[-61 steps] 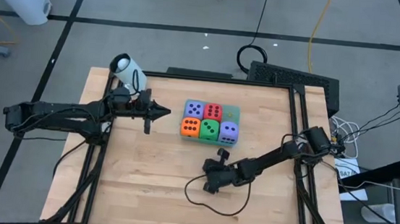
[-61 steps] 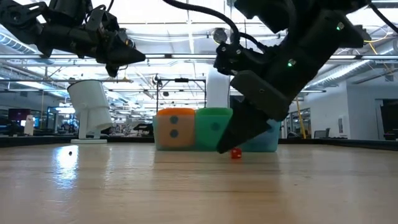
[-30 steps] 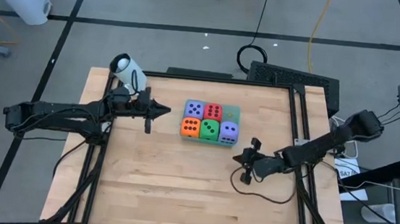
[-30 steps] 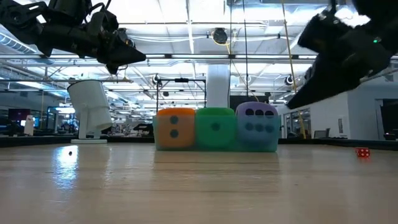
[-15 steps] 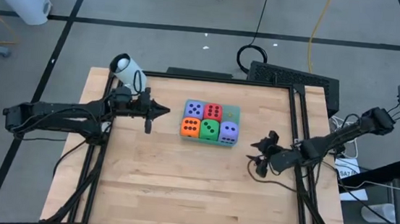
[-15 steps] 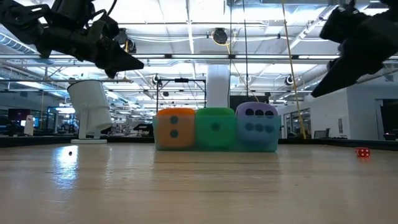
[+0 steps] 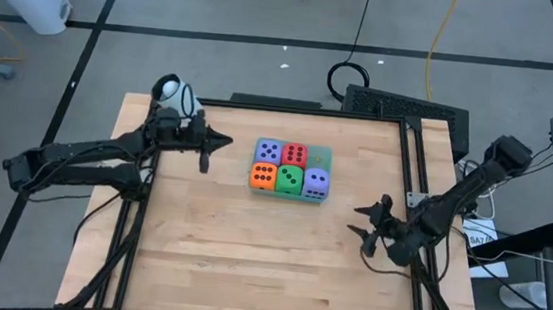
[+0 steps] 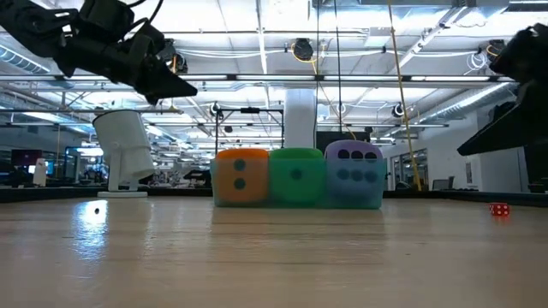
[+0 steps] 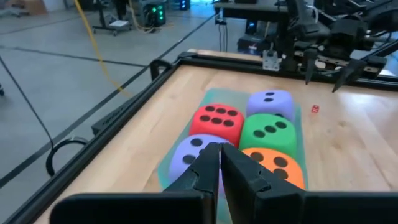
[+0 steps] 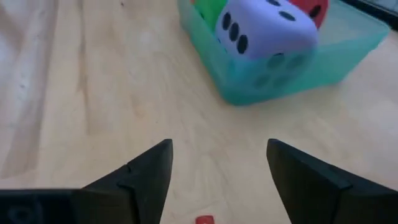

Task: Pick & Place Dice
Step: Put the small red die into the green bin

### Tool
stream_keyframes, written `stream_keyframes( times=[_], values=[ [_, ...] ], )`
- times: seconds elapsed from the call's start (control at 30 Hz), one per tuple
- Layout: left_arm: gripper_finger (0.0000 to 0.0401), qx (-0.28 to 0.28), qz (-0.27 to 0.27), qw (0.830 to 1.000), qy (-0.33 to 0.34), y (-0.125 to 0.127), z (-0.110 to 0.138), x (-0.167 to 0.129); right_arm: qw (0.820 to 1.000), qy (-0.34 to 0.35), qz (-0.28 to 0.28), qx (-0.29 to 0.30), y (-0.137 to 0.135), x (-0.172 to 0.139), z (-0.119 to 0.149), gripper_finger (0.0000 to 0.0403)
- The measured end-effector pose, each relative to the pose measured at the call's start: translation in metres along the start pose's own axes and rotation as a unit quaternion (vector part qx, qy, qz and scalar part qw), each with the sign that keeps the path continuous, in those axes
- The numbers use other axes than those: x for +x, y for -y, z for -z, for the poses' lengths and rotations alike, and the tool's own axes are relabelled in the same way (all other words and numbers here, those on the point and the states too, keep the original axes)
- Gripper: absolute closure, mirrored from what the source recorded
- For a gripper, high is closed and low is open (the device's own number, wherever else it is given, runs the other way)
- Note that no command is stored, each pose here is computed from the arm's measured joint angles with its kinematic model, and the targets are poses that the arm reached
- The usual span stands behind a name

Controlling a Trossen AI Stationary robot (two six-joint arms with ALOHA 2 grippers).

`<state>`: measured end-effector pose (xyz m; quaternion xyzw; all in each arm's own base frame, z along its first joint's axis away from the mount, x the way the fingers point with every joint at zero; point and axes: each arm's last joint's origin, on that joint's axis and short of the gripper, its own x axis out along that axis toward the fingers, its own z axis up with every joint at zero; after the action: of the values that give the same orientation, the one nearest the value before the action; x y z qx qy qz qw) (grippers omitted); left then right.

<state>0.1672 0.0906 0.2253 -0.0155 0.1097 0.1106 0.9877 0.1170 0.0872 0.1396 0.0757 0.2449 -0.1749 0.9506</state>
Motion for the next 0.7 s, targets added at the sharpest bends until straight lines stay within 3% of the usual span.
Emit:
stream_keyframes(
  times=[0.27, 0.4, 0.7],
  values=[
    [0.0375, -0.007, -0.003, 1.0, -0.013, -0.001, 0.003, 0.0, 0.999, -0.012, -0.004, 0.043, 0.013, 0.007, 0.035, 0.0154],
    [0.0375, -0.009, -0.003, 1.0, -0.018, -0.001, 0.004, 0.0, 0.999, 0.015, -0.034, 0.022, 0.004, 0.007, 0.036, 0.0154],
    [0.0375, -0.009, -0.003, 1.0, -0.018, -0.001, 0.004, 0.0, 0.998, -0.046, -0.028, 0.012, 0.003, 0.013, 0.054, 0.0154]
  ],
)
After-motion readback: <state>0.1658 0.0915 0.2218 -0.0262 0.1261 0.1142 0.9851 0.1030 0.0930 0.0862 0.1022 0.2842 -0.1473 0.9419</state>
